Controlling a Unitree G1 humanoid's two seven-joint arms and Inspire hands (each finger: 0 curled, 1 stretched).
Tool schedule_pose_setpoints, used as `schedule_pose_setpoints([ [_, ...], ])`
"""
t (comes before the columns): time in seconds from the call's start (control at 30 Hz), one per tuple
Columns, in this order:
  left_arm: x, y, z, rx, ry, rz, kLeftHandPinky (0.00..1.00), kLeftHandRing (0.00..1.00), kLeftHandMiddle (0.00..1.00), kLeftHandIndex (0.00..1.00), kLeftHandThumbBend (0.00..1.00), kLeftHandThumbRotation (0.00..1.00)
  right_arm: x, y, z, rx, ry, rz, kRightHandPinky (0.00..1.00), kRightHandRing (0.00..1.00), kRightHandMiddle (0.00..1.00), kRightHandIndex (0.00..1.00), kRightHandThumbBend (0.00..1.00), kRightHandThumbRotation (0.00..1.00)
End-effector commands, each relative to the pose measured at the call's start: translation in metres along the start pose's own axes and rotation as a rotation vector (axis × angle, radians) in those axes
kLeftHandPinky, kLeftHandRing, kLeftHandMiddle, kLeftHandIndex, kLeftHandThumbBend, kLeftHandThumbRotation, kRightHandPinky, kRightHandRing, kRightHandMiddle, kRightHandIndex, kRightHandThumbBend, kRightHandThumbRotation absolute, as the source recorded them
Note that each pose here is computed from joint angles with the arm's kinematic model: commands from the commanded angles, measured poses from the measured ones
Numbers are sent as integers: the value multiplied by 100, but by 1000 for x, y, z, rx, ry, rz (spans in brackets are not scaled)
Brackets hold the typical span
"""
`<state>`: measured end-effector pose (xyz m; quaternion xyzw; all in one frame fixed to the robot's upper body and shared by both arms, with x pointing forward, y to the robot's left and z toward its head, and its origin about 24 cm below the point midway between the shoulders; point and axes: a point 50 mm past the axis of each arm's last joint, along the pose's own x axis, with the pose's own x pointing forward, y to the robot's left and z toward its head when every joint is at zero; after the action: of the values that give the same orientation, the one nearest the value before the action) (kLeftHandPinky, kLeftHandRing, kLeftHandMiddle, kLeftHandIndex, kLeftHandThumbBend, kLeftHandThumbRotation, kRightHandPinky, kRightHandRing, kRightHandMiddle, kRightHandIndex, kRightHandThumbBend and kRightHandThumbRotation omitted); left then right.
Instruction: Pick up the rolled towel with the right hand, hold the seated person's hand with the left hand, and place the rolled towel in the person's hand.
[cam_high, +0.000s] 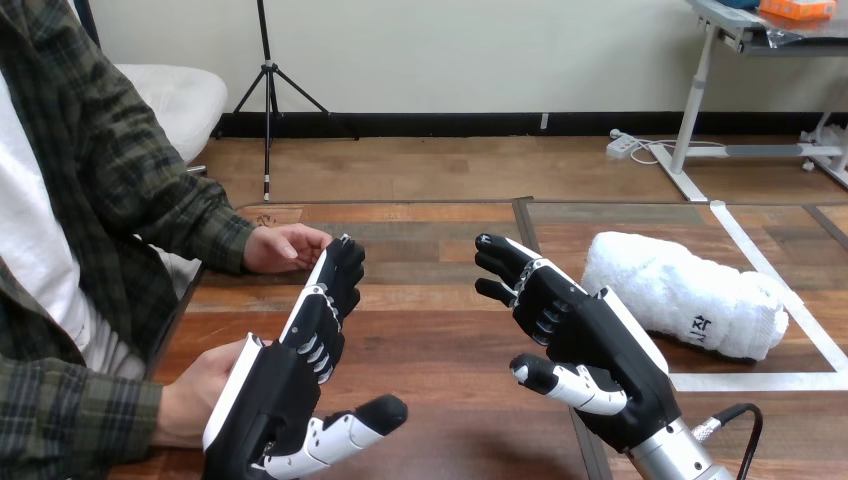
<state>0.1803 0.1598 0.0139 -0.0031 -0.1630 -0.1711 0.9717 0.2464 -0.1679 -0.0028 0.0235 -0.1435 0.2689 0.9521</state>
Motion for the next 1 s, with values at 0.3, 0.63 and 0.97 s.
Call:
schedule_pose_setpoints([
  [0.3, 15, -2, 11, 16, -76, -17, 100, 100, 100, 100, 100, 49, 15, -8, 17, -48, -66, 28, 94, 97, 96, 89, 100, 49],
  [0.63, 16, -3, 10, 9, -70, -27, 100, 100, 100, 100, 100, 48, 14, -8, 19, -82, -65, 27, 95, 97, 95, 89, 100, 49],
  [0.97, 17, -4, 11, 15, -70, -31, 100, 100, 100, 100, 100, 48, 15, -14, 27, -237, -64, 16, 95, 98, 96, 91, 100, 51],
])
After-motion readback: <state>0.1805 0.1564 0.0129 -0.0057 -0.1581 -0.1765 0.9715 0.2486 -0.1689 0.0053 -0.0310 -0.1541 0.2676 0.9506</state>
